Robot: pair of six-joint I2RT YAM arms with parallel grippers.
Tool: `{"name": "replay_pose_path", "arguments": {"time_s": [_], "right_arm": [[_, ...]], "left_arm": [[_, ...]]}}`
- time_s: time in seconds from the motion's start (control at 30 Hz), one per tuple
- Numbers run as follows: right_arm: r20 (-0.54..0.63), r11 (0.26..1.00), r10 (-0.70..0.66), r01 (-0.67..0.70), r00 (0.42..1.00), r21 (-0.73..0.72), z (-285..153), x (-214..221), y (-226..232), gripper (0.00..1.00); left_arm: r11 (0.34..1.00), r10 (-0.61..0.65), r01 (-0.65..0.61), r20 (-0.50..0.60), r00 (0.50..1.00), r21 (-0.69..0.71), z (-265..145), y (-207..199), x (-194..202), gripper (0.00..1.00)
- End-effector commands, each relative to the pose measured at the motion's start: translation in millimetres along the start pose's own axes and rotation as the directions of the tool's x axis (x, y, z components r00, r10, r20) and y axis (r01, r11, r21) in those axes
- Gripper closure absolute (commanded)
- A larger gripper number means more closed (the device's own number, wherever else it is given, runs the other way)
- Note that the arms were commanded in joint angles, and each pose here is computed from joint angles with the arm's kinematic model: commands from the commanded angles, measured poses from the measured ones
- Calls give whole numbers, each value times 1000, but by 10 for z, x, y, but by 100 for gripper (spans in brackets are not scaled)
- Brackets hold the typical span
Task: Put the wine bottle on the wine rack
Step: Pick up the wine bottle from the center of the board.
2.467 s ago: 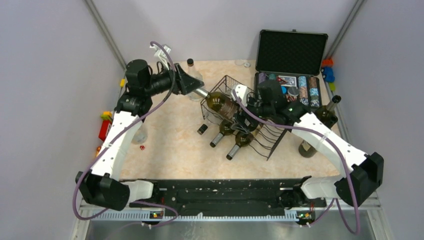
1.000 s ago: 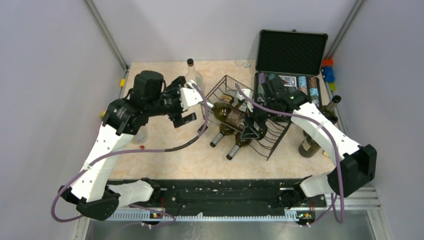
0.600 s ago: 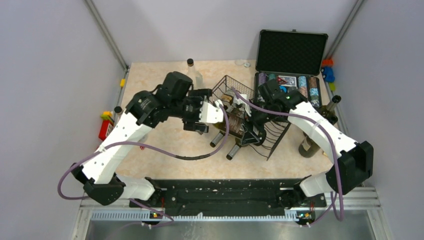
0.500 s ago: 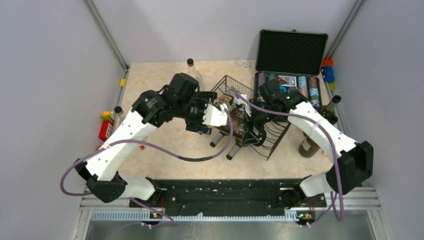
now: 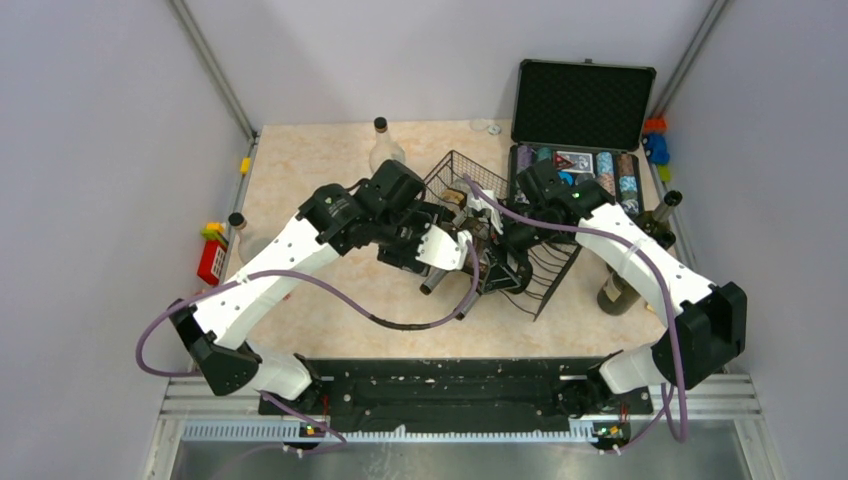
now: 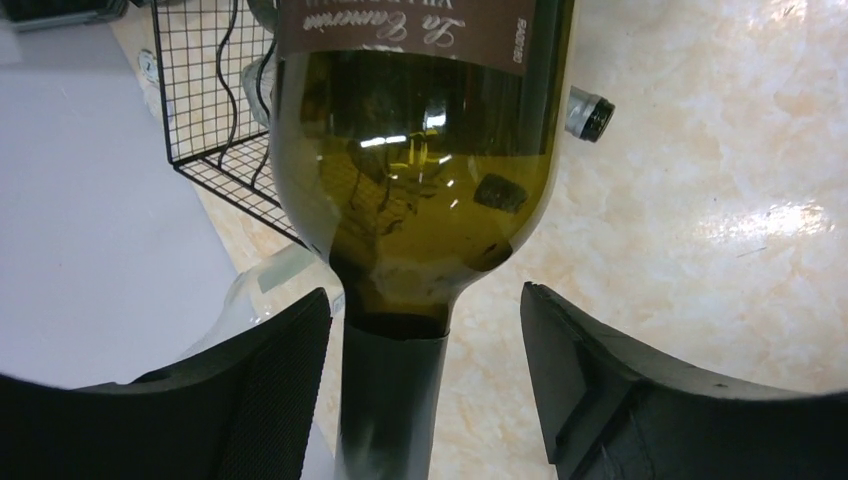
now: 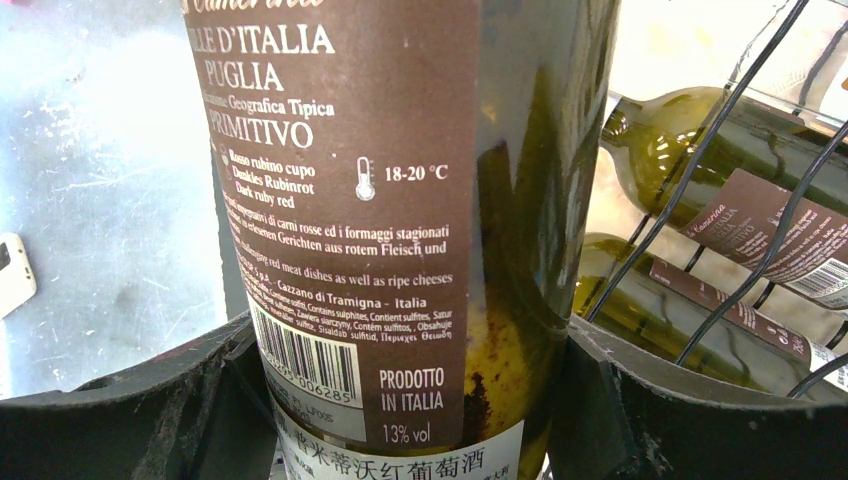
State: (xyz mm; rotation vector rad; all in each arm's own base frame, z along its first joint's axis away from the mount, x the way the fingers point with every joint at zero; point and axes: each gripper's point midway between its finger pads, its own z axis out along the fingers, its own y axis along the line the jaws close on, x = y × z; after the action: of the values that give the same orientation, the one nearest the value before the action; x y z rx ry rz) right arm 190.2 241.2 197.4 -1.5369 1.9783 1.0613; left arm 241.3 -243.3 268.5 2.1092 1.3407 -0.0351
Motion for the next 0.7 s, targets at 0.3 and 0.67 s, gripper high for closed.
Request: {"name": "replay_pose_path", "arguments": {"time_s": [0.3, 0.67], "right_arm": [[92, 992, -100, 106, 991, -62, -54, -259, 169, 100], [95, 992, -103, 110, 990, -63, -58, -268, 180, 100]], "left_arm": [[998, 51, -54, -83, 995, -42, 117, 105, 146, 34], [998, 47, -50, -67, 997, -31, 195, 90, 121, 39]]}}
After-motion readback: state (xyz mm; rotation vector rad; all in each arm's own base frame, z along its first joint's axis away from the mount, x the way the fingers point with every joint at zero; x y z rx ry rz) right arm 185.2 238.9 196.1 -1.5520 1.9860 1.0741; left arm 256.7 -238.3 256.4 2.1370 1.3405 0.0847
